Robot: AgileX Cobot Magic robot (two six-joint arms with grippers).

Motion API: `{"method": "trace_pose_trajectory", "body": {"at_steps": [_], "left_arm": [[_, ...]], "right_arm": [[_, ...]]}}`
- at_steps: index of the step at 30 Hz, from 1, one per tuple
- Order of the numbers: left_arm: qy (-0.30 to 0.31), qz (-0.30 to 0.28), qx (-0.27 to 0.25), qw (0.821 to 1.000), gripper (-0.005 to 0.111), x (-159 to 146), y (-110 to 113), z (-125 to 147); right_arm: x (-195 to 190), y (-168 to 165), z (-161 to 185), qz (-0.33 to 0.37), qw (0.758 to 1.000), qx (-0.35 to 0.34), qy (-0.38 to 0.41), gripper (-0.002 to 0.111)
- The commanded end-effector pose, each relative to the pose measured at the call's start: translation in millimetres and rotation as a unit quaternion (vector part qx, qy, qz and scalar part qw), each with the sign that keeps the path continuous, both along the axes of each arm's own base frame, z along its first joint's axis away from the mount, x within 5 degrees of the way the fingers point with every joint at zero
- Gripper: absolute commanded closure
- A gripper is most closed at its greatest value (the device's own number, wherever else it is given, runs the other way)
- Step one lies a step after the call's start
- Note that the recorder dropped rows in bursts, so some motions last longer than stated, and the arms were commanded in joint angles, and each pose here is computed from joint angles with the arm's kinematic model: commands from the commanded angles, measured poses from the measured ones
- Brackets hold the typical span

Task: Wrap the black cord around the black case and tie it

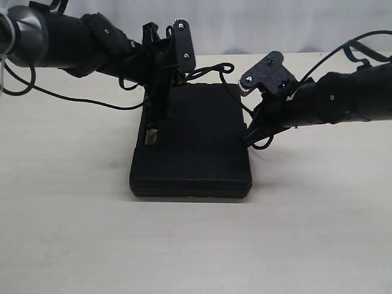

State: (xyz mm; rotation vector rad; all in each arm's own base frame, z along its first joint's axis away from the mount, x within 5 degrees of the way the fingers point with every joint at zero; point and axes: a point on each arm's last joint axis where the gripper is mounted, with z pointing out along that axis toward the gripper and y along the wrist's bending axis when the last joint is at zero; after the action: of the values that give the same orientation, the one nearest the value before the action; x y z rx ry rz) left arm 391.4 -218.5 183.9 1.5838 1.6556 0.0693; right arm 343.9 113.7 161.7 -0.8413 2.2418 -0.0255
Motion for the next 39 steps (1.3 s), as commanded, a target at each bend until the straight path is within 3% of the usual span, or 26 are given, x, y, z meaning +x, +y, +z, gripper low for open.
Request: {"method": "trace_pose_trajectory", "body": {"at_steps": [1,16,27,32,35,39], "left_arm": [[0.001,0.007,-0.006,1.000,0.107,0,2,3],[0.029,-0.050,0.011,0.998,0.107,-10,-3,-2],[0.033,-0.019,-0.031,0.999,0.107,-9,-5,7],[0.052,-0.031,-0.024,0.998,0.106,-10,-1,4],[0.054,-0.034,-0.018,0.998,0.097,-11,0,4],[0.069,-0.048,-0.017,0.996,0.076,-14,-1,2]], "right_arm": [[-1,-1,2,0.001,1.000,-0.001,0.001,0.104],[8,-29,2,-0.056,0.998,0.013,-0.003,0.104],[10,-29,-7,-0.058,0.998,0.011,0.007,0.104],[10,-29,-7,-0.058,0.998,0.011,0.007,0.104],[10,-29,-7,-0.058,0.998,0.011,0.007,0.104],[10,-29,-7,-0.058,0.998,0.011,0.007,0.104]]}}
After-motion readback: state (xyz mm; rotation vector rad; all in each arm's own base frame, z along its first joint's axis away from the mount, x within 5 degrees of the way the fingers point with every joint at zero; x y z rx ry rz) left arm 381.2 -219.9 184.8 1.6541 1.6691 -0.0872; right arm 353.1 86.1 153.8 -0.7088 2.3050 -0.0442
